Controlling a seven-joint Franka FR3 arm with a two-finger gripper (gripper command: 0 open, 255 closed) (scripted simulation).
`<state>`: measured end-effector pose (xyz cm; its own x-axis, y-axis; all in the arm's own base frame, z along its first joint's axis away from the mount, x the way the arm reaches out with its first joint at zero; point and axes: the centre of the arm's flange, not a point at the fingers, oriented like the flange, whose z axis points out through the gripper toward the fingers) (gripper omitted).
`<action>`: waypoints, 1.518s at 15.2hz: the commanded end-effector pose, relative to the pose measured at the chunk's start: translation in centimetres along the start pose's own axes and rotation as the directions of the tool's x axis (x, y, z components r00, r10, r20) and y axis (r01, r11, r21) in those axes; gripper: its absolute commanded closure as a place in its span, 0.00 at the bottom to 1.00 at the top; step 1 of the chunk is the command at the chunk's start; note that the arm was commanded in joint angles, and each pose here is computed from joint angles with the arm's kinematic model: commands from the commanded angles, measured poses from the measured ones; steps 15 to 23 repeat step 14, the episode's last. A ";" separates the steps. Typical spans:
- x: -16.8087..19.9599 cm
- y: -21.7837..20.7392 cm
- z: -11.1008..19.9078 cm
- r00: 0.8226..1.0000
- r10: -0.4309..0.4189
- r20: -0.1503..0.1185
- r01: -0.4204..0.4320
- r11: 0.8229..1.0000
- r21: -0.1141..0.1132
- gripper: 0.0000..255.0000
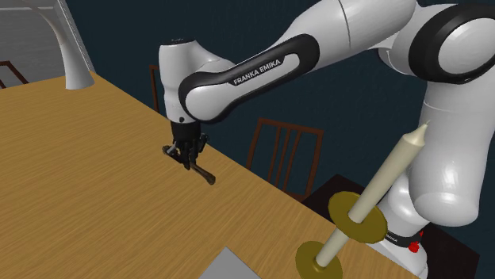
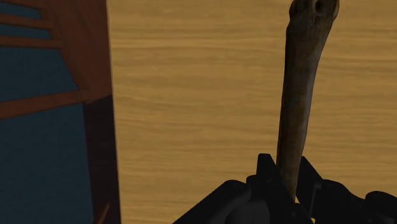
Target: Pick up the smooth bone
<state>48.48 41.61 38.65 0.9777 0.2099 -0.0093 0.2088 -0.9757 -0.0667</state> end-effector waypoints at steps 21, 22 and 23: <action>-0.1 -0.5 -6.8 1.000 -0.001 0.001 0.001 1.000 0.000 1.00; -0.1 -0.5 -6.8 1.000 -0.001 0.001 0.001 1.000 0.000 1.00; -0.1 -0.5 -6.8 1.000 -0.001 0.001 0.001 1.000 0.000 1.00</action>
